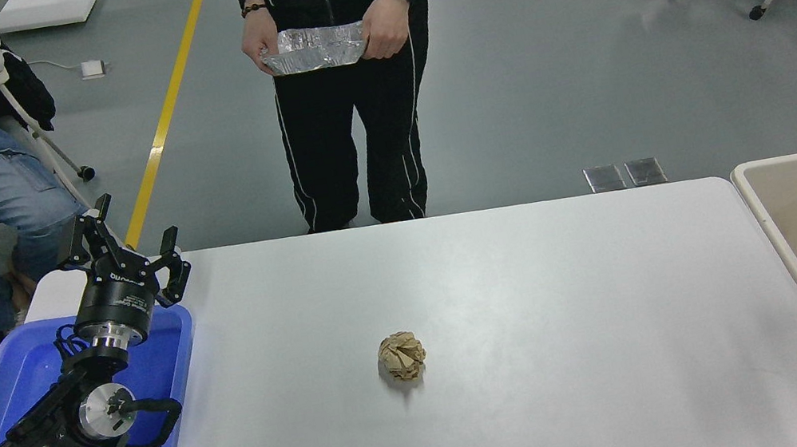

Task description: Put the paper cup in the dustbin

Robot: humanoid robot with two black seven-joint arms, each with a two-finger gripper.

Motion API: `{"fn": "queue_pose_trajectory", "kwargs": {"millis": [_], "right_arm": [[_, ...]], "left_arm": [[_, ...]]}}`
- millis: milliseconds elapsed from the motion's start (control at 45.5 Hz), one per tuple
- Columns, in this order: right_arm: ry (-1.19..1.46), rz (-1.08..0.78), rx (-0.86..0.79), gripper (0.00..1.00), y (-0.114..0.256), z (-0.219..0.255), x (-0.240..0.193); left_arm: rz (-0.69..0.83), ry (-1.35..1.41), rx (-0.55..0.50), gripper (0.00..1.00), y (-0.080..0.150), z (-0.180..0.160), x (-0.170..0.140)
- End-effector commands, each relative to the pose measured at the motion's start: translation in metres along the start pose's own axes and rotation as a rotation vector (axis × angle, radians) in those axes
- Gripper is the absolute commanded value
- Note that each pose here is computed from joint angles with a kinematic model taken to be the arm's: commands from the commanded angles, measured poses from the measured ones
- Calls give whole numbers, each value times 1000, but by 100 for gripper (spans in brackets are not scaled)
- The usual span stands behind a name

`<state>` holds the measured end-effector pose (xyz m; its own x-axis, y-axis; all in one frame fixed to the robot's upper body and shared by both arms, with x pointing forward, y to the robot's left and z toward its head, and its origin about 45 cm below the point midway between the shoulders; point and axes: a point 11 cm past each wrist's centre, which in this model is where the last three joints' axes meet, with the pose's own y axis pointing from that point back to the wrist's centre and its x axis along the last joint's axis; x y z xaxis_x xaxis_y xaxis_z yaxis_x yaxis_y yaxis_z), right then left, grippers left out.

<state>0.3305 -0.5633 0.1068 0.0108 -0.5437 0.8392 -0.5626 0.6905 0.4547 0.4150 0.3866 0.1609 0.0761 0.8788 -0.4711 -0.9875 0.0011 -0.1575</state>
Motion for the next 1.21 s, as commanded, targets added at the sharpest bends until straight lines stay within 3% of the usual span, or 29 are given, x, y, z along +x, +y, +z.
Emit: {"fn": "queue_pose_trajectory", "kwargs": {"millis": [0,66,154,396,615,989,1187], "right_arm": [[4,66,5,67,0,1,6],[3,75,8,87,1,-1,7],[-2,74,13,97,1,-4,7],[-85,32,75,99,-1,-40,15],[-329,-27,252,99,5,-113,81],[-849,-262,673,99,81,-231,156],[-1002,-329,780,99,106,-258,169]], "left_arm": [[0,0,0,100,0,0,0],[0,0,0,100,0,0,0],[1,-1,0,100,0,0,0],[0,0,0,100,0,0,0],[0,0,0,100,0,0,0],[1,-1,0,100,0,0,0],[1,-1,0,100,0,0,0]]}}
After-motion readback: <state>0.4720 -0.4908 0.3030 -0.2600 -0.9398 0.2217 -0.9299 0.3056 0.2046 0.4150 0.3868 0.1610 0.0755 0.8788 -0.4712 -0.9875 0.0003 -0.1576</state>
